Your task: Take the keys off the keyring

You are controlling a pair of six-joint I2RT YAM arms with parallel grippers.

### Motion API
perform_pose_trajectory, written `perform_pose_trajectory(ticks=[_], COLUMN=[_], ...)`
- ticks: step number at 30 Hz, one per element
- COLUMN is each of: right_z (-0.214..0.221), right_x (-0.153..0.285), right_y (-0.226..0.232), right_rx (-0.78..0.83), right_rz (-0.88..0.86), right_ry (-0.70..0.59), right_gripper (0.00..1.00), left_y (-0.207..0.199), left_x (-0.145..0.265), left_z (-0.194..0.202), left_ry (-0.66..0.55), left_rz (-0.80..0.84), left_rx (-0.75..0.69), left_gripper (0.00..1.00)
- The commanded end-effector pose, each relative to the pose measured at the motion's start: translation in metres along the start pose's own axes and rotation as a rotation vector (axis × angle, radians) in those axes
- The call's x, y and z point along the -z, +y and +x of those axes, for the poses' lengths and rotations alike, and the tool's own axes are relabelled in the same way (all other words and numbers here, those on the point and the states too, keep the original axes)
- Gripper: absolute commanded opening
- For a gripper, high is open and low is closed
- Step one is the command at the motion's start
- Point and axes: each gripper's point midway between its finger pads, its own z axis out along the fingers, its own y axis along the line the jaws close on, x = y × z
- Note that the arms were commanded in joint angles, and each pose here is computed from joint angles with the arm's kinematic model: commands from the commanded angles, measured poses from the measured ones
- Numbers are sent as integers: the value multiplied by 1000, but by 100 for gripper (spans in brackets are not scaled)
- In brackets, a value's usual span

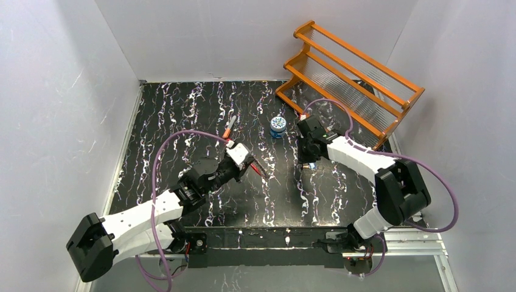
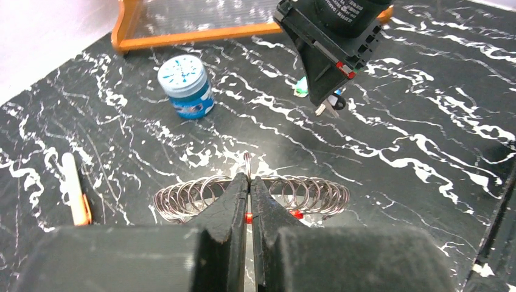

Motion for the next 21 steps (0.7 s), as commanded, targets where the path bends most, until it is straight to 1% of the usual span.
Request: perform_pose_trajectory(ticks=[1, 6, 10, 11, 12, 13, 15, 16, 20, 21], right_z=[-29, -28, -29, -31, -35, -39, -48, -53, -68, -68], right_x=[-24, -34, -26, -20, -13, -4, 17, 28, 77, 84], right_y=[-6, -18, -23, -23, -22, -20, -18, -17, -17, -17], right_rx=[-50, -76, -86, -86, -85, -85, -82, -80, -63, -51], right_rz=[36, 72, 79, 74, 66, 55, 35, 25, -8, -18], right_ry=[-133, -159, -180, -190, -207, -231, -283, -312, -438, -451], right_gripper=[9, 19, 37, 41, 48, 51, 64, 69, 84, 86], left_y=[17, 24, 30, 32, 33, 34, 35, 35, 38, 39], left_x=[-2, -3, -3, -3, -3, -3, -4, -5, -6, -6], left_z=[-10, 1, 10, 13, 16, 18, 23, 25, 34, 37], left_ry=[23, 89, 139, 153, 169, 186, 215, 228, 282, 295], left_rz=[-97, -141, -181, -191, -198, -204, -211, -213, -235, -238], left_rx=[15, 29, 26, 24, 22, 20, 20, 23, 40, 46], left_gripper=[0, 0, 0, 0, 0, 0, 0, 0, 0, 0])
